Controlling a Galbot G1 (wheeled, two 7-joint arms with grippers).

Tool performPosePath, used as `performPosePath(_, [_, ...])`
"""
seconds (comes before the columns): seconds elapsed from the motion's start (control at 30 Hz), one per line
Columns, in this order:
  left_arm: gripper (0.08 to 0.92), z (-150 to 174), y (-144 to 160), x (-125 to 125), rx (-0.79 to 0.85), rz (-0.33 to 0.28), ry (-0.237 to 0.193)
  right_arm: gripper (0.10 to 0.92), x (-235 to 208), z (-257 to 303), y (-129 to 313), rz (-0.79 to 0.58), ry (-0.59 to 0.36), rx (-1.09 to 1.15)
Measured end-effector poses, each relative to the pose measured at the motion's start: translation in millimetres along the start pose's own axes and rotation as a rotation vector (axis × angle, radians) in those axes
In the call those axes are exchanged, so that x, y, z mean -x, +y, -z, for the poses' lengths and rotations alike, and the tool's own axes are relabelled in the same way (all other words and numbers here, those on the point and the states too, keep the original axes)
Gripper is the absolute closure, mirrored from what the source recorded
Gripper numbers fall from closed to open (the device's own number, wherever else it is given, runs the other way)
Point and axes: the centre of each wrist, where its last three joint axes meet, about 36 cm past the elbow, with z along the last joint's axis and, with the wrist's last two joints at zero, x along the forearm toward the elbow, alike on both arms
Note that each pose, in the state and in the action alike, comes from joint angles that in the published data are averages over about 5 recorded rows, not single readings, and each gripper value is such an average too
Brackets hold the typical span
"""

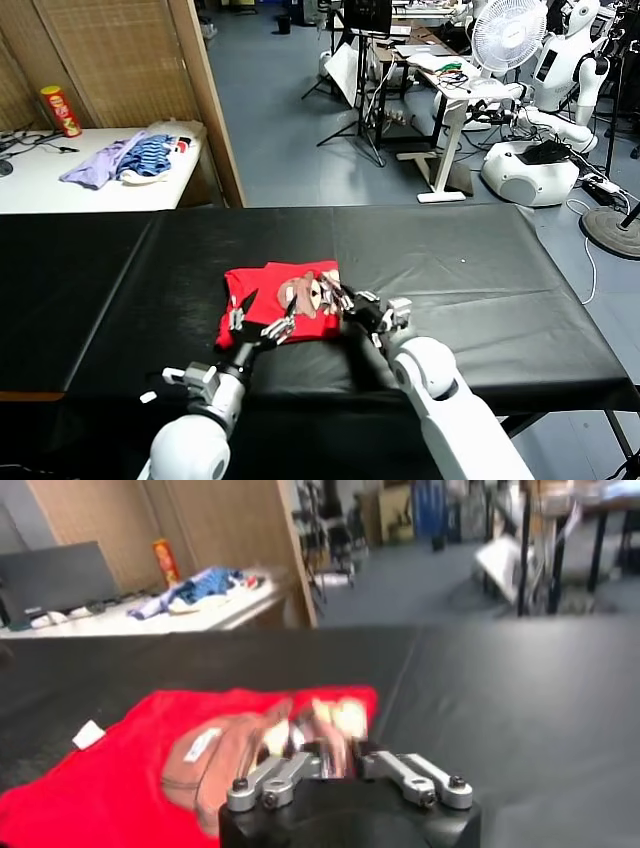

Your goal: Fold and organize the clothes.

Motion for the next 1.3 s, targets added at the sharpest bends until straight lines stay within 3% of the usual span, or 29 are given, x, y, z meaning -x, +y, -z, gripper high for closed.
performPosePath(0.17, [0.201,-5.0,11.0,-4.4,-0.005,0.02,0.016,0.352,-31.9,-6.6,3.8,-0.062,-0.097,-0.095])
performPosePath(0.27, [0.201,-5.6,16.9,-8.9,-0.019,0.044,0.033,0.25,-53.7,-11.8,9.7,-0.116,-0.166,-0.141])
performPosePath(0.47, [0.201,-3.5,28.2,-23.2,0.017,0.102,0.066,0.225,-100.9,-27.1,20.7,-0.211,-0.217,-0.181])
performPosePath(0.83, [0.201,-4.0,51.2,-79.9,0.058,0.185,0.101,0.224,-192.4,-38.5,48.7,-0.386,-0.106,-0.104])
performPosePath(0.93, [0.201,-5.9,53.5,-101.9,0.059,0.223,0.144,0.224,-210.7,-34.9,58.1,-0.414,-0.057,-0.093])
performPosePath(1.17, [0.201,5.4,45.1,-139.3,0.011,0.29,0.291,0.224,-240.1,-25.7,82.1,-0.462,0.077,-0.042])
performPosePath(1.3, [0.201,17.6,38.4,-146.1,0.01,0.286,0.328,0.224,-250.5,-20.3,90.6,-0.455,0.15,-0.004])
